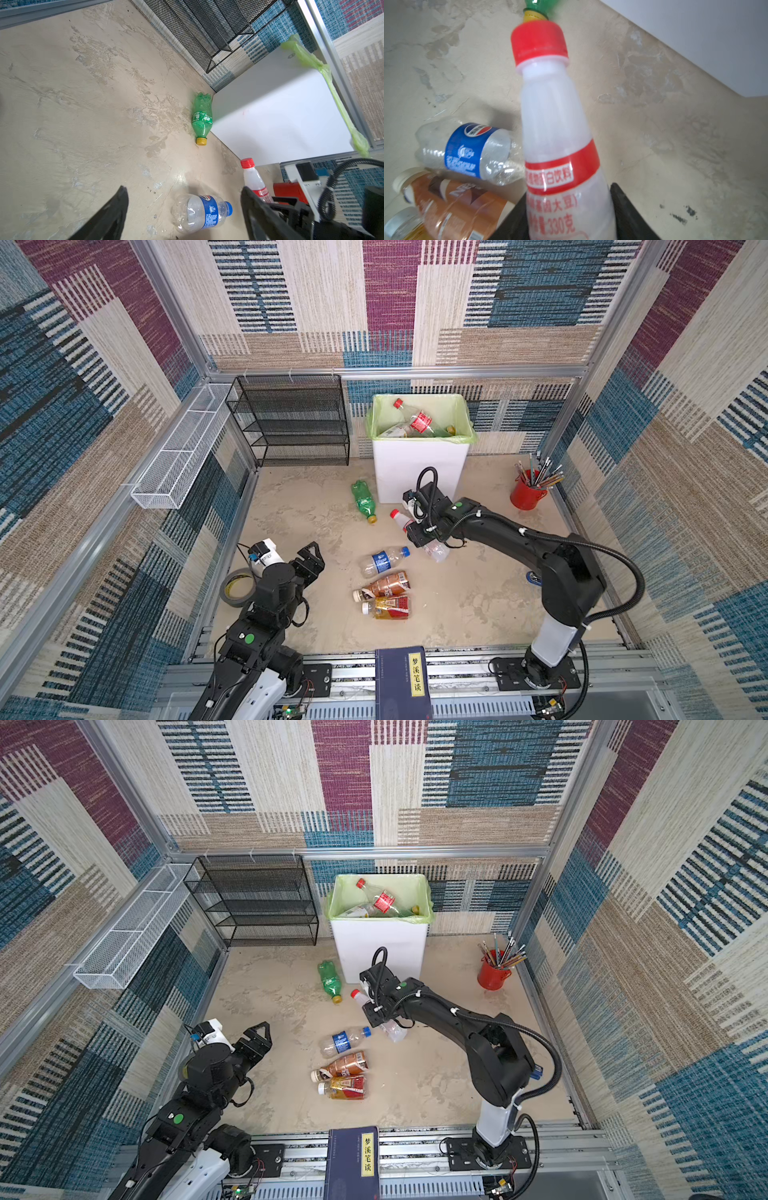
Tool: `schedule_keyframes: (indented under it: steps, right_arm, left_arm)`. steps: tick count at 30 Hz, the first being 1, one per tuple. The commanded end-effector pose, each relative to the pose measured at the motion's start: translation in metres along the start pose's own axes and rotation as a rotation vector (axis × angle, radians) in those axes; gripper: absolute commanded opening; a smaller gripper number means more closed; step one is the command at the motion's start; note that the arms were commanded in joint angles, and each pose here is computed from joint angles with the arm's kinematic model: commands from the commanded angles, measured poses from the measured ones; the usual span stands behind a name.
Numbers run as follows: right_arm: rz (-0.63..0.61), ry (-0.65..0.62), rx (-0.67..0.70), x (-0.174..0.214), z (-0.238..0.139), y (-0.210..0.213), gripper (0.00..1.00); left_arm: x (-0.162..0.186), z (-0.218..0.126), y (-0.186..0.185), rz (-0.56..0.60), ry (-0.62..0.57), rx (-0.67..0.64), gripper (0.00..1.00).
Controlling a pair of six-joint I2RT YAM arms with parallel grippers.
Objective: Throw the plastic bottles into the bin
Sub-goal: 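Lower right gripper onto the white-red milk bottle and close, then lift the white-red bottle with right gripper and carry over the bin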
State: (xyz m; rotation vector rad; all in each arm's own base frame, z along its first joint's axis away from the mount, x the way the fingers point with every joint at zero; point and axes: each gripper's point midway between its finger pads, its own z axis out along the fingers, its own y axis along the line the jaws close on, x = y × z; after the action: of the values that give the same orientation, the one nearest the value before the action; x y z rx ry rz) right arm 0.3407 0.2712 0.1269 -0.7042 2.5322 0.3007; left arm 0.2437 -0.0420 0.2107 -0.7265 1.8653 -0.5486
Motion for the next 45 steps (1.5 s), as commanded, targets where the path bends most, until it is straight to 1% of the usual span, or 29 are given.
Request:
schedule_keyframes:
  steps: [1,7,12,16,22,25,32,37,40,43,45]
  right_arm:
    - [0.113,-0.175,-0.09,-0.017,-0.023,0.008,0.54]
    - [0.265,-0.442,-0.177,-0.01,-0.071,0.004,0.53]
    - [0.349,-0.672,-0.237,-0.006,-0.116,-0.001,0.56]
    - [0.396,-0.842,-0.22,0.0,-0.153,-0.015,0.55]
    - [0.471,-1.02,-0.212,0.014,-0.191,-0.033,0.53]
    - [0.51,-1.089,-0.214,0.018,-0.206,-0.04,0.51]
    - [0.496,-1.2,-0.18,0.007,-0.234,-0.048,0.51]
    - [0.457,-1.276,-0.162,-0.017,-0.256,-0.052,0.53]
    - [0.4,-1.334,-0.153,-0.047,-0.277,-0.054,0.55]
    - [0.324,-1.39,-0.149,-0.098,-0.303,-0.058,0.57]
    - [0.268,-1.427,-0.14,-0.148,-0.322,-0.064,0.58]
  left_arm:
    - [-0.004,0.002,-0.014,-0.002,-0.005,0.049,0.85]
    - [0.001,0.01,-0.024,0.012,0.035,0.068,0.85]
    - [0.002,0.015,-0.033,0.03,0.054,0.081,0.85]
    - [0.002,0.019,-0.037,0.036,0.062,0.086,0.85]
    - [0.006,0.028,-0.042,0.032,0.08,0.096,0.85]
    - [0.007,0.033,-0.048,0.04,0.092,0.104,0.84]
    - [0.008,0.041,-0.057,0.047,0.111,0.115,0.84]
    - [0.006,0.041,-0.059,0.055,0.112,0.11,0.84]
    - [0.004,0.038,-0.06,0.057,0.107,0.111,0.84]
    - [0.0,0.036,-0.061,0.061,0.098,0.111,0.84]
    - [-0.004,0.034,-0.063,0.062,0.086,0.112,0.84]
